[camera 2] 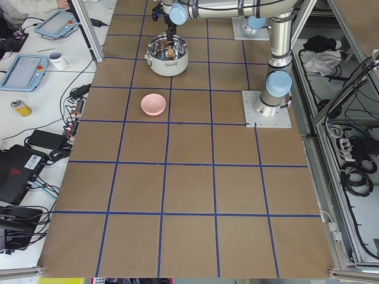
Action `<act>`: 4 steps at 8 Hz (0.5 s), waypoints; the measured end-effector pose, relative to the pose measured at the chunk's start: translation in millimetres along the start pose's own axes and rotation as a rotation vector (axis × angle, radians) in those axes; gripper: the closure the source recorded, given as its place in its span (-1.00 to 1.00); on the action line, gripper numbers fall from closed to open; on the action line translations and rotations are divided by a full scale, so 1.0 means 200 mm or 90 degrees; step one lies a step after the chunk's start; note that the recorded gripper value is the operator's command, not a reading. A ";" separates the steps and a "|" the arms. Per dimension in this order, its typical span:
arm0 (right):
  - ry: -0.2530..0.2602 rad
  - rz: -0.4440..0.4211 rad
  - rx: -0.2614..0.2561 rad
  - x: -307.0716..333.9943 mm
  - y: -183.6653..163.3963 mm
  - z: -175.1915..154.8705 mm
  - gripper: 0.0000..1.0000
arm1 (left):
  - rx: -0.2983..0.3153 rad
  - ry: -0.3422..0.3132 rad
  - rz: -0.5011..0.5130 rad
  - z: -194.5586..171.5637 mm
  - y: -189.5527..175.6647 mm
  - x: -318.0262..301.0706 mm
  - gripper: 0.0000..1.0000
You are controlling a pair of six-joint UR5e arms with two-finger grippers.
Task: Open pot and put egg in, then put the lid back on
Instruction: 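Carry the lid over the pot with the right gripper while the left withdraws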
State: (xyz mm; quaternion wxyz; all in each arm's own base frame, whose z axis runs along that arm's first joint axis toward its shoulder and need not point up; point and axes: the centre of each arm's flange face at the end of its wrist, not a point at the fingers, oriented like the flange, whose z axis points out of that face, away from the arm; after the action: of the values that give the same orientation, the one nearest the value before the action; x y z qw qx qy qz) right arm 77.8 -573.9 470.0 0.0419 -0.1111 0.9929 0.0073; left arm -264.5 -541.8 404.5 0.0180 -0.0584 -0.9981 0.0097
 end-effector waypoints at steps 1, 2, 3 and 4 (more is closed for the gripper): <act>-0.003 -0.004 0.003 -0.04 -0.01 0.00 1.00 | 0.015 -0.003 -0.019 -0.17 0.04 -0.20 -1.00; -0.008 -0.014 0.011 -0.14 -0.03 0.00 1.00 | 0.033 -0.007 -0.024 -0.34 0.11 -0.34 -1.00; -0.009 -0.028 0.021 -0.27 -0.06 0.01 1.00 | 0.041 -0.021 -0.024 -0.48 0.20 -0.43 -1.00; -0.011 -0.033 0.022 -0.43 -0.09 0.06 1.00 | 0.044 -0.044 -0.023 -0.57 0.28 -0.49 -1.00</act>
State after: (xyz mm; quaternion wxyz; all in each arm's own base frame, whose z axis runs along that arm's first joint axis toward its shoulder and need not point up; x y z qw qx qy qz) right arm 165.8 -572.4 465.8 0.0528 -0.1363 0.9892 -0.0101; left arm -157.0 -495.7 513.6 -0.0143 -0.0390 -0.9981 0.0457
